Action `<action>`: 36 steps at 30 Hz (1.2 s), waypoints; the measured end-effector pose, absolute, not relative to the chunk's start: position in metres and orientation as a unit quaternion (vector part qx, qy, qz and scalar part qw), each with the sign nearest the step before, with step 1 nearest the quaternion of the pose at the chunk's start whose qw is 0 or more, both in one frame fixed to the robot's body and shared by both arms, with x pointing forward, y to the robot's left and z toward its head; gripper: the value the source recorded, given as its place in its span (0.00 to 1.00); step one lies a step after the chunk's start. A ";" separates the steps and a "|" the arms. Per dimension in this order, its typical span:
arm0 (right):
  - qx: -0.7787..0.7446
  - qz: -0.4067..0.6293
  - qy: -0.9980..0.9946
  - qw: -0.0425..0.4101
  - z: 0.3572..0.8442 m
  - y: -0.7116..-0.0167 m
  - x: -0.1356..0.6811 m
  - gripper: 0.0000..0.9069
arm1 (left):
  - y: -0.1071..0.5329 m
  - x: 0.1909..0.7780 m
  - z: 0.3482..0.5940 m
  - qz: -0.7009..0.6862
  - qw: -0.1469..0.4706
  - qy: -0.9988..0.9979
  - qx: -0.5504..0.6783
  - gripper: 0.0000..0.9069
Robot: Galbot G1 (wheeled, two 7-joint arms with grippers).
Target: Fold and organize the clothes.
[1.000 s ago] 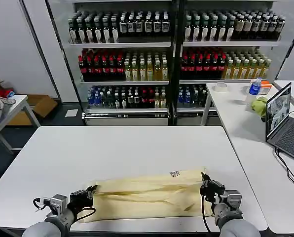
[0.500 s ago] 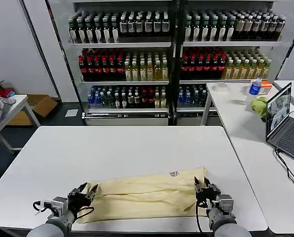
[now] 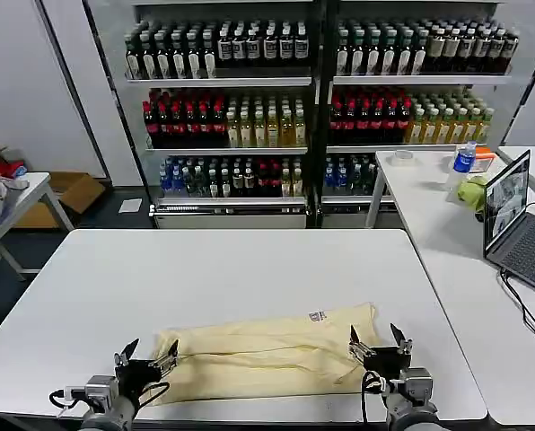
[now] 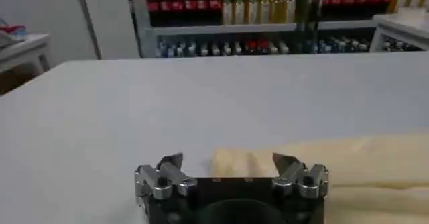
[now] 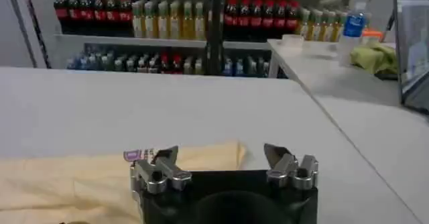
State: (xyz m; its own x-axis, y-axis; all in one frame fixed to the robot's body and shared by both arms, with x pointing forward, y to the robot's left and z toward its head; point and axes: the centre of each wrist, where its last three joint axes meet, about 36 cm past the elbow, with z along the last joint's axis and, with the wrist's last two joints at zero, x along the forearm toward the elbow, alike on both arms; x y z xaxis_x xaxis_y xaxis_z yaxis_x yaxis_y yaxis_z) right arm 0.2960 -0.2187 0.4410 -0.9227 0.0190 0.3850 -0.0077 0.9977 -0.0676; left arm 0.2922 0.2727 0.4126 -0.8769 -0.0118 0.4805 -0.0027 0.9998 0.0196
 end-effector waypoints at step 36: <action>-0.008 0.038 -0.983 0.180 0.456 -0.221 0.280 1.00 | 0.263 0.286 0.391 0.107 0.268 -0.957 0.028 0.01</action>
State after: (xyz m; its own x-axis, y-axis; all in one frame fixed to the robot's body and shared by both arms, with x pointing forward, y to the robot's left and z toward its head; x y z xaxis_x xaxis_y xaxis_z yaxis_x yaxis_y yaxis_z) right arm 0.2800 -0.2213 0.4556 -0.9347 0.0304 0.3541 0.0029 0.9970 -0.0779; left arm 0.2860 0.2626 0.3910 -0.8547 0.0033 0.5192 -0.1117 0.9754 -0.1900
